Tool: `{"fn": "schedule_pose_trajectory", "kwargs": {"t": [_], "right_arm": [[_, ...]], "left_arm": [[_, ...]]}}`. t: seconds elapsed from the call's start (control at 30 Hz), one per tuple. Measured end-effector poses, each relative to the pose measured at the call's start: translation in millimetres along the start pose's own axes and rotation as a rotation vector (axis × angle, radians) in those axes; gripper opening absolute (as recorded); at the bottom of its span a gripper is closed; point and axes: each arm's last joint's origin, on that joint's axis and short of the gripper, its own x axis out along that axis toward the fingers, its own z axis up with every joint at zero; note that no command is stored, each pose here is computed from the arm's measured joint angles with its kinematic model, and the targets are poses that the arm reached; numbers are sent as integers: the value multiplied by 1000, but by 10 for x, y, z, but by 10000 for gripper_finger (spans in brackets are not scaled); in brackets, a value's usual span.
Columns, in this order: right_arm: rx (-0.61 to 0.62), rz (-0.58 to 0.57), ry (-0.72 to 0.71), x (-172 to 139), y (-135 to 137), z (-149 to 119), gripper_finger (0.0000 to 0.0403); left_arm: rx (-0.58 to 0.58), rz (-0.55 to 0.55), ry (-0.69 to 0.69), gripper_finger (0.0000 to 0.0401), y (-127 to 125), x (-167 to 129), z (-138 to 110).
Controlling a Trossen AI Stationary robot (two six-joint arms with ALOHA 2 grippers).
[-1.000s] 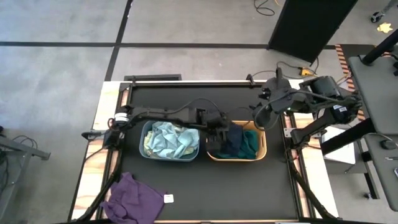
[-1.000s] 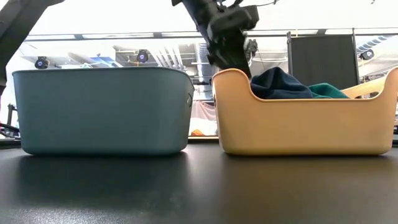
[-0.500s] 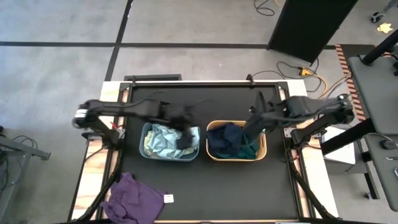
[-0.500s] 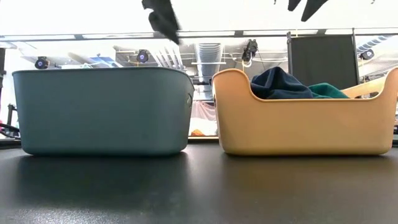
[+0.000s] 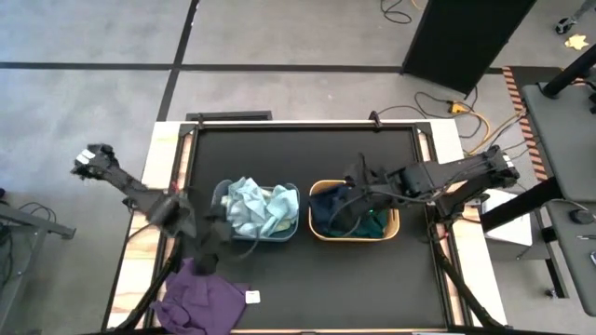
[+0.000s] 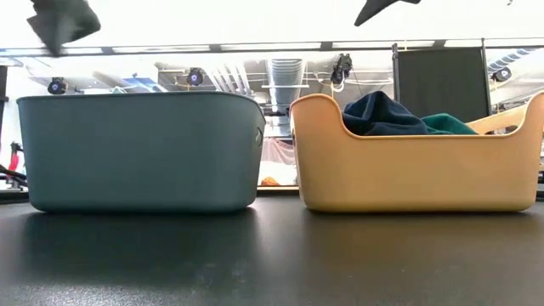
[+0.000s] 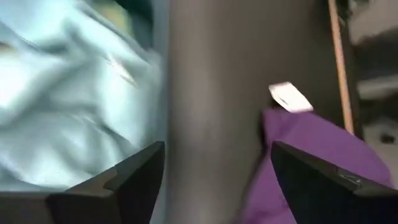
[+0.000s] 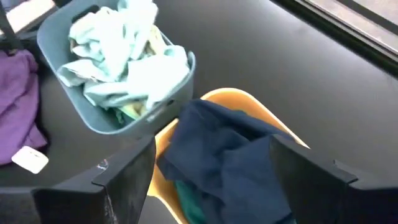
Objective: Sort towels by color in basket
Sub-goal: Put the violet towel into the yellow bin
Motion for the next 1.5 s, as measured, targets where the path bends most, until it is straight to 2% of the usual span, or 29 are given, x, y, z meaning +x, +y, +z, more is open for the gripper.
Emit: {"fn": "schedule_pose_trajectory", "kwargs": {"t": [0.2, 0.33, 0.47, 0.6, 0.7, 0.8, 0.9, 1.0, 1.1, 1.33, 1.5], "right_arm": [[-52, 57, -44, -152, 104, 161, 291], [-77, 109, -88, -335, 145, 273, 284], [-118, 181, -119, -555, 222, 281, 276], [-165, 279, -121, -817, 351, 151, 265], [-198, 355, -103, -994, 460, -29, 257], [-211, 414, -77, -1134, 543, -214, 250], [-207, 451, -43, -1222, 595, -378, 245], [-195, 467, -17, -1261, 651, -503, 245], [-206, 451, -12, -1224, 745, -617, 249], [-237, 337, 45, -790, 1114, -910, 256], [-246, 240, 92, -402, 1361, -1176, 249]], "left_arm": [[-73, -64, 142, 278, -437, 151, -356], [-142, -113, 335, 278, -685, 311, -520], [-199, -84, 515, 278, -896, 526, -695], [-244, -45, 650, 278, -1088, 785, -857], [-279, 33, 773, 278, -1144, 1034, -972], [-262, 101, 826, 278, -1146, 1299, -1041], [-253, 107, 898, 278, -1086, 1517, -1017], [-245, 96, 928, 278, -988, 1664, -887], [-205, 105, 813, 278, -855, 1752, -586], [-35, 207, 301, 278, -519, 1910, 378], [-9, 162, 22, 278, -393, 1939, 948]]}}
